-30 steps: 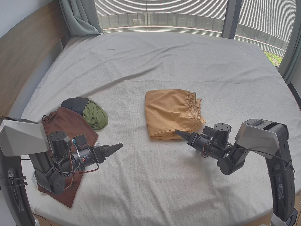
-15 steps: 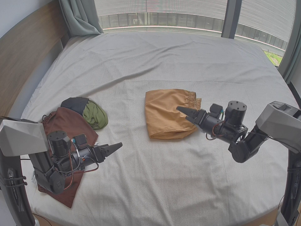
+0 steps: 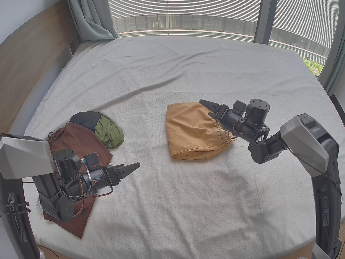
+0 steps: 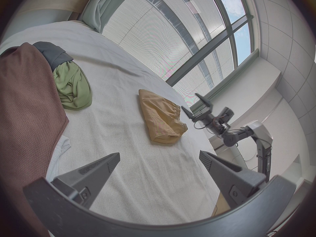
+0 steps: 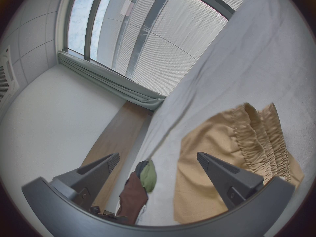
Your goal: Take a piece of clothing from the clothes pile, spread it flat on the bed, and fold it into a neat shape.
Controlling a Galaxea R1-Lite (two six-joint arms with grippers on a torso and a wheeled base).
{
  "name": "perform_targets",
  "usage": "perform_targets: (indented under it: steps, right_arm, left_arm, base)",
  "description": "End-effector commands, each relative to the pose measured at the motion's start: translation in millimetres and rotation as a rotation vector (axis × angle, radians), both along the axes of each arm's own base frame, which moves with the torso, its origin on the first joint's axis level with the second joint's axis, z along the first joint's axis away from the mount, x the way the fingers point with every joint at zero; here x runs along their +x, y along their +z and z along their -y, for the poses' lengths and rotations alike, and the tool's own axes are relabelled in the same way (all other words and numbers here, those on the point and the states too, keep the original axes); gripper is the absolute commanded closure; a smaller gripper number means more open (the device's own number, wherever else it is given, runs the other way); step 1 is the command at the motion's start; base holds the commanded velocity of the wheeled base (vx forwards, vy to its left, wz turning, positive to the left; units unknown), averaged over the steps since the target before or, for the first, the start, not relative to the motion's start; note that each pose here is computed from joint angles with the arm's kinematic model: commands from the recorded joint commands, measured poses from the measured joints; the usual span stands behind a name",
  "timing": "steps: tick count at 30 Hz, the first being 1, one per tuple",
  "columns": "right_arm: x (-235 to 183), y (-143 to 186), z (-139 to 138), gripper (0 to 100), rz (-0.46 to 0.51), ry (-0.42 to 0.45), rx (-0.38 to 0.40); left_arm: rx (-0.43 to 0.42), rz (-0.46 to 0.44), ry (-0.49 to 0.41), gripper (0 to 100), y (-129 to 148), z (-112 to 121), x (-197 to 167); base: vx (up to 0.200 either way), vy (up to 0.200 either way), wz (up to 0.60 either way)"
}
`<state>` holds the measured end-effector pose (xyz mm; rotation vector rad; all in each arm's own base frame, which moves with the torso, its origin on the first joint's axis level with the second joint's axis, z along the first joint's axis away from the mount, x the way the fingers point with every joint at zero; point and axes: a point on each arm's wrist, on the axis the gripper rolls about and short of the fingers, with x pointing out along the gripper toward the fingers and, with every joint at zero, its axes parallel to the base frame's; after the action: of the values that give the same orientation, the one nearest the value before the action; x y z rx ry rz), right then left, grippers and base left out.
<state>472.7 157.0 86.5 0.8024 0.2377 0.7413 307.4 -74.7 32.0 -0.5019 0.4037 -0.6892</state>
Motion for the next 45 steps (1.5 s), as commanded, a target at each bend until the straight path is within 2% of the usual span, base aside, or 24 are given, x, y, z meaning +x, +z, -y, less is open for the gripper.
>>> perform_targets:
  steps: [1,6,12,14,15,16,19,20,22,23,25,29,31,33,36,40,42,44,45]
  right_arm:
    - [20,-64,3,0,-0.096,-0.028,-0.04]
    - [22,-76,9,0,-0.11,-0.044,-0.05]
    - [22,-67,12,0,-0.085,-0.068,-0.046]
    - [14,-30,12,0,-0.032,-0.084,-0.029]
    - [14,-30,12,0,-0.032,-0.084,-0.029]
    - [-3,5,14,0,-0.002,-0.082,-0.022]
    - [-35,53,21,0,0.075,-0.082,-0.05]
    - [-40,59,23,0,0.088,-0.085,-0.059]
    - [-67,81,31,0,0.162,-0.098,-0.125]
    - [-67,81,31,0,0.162,-0.098,-0.125]
    - [-107,97,47,0,0.257,-0.136,-0.247]
    - [-163,112,80,0,0.394,-0.221,-0.435]
    - [-201,122,96,0,0.46,-0.259,-0.488]
    - [-239,130,108,0,0.496,-0.285,-0.491]
    - [-303,138,121,0,0.557,-0.317,-0.474]
    - [-367,116,138,0,0.577,-0.376,-0.488]
    - [-393,106,142,0,0.604,-0.405,-0.486]
    - [-393,106,142,0,0.604,-0.405,-0.486]
    - [-429,85,147,0,0.622,-0.441,-0.492]
  left_arm:
    - [-0.002,0.006,0.0,0,2,0,0]
    - [-0.002,0.008,-0.001,0,2,1,0]
    - [-0.004,0.015,-0.001,0,5,0,0]
    - [-0.012,0.048,-0.004,0,17,0,-4]
    - [-0.012,0.048,-0.004,0,17,0,-4]
    - [-0.02,0.077,-0.021,0,28,4,-10]
    - [-0.03,0.123,-0.044,0,46,8,-21]
    - [-0.031,0.133,-0.049,0,49,9,-23]
    - [-0.046,0.2,-0.081,0,69,15,-33]
    - [-0.046,0.2,-0.081,0,69,15,-33]
    - [-0.079,0.293,-0.165,0,99,25,-57]
    - [-0.131,0.379,-0.308,0,128,43,-110]
    - [-0.163,0.422,-0.379,0,139,48,-138]
    - [-0.182,0.478,-0.401,0,148,47,-161]
    - [-0.172,0.536,-0.397,0,149,42,-189]
    - [-0.051,0.594,-0.347,0,131,23,-210]
    - [-0.047,0.621,-0.316,0,135,15,-215]
    - [-0.047,0.621,-0.316,0,135,15,-215]
    - [-0.025,0.658,-0.195,0,142,-9,-223]
  base:
    - [0.0,0.0,0.0]
    - [0.0,0.0,0.0]
    - [0.0,0.0,0.0]
    - [0.0,0.0,0.0]
    - [0.0,0.0,0.0]
    - [0.0,0.0,0.0]
    - [0.0,0.0,0.0]
    - [0.0,0.0,0.0]
    - [0.0,0.0,0.0]
    - [0.0,0.0,0.0]
    - [0.0,0.0,0.0]
    - [0.0,0.0,0.0]
    - [0.0,0.0,0.0]
    - [0.0,0.0,0.0]
    - [0.0,0.0,0.0]
    - [0.0,0.0,0.0]
    - [0.0,0.0,0.0]
    - [0.0,0.0,0.0]
    - [0.0,0.0,0.0]
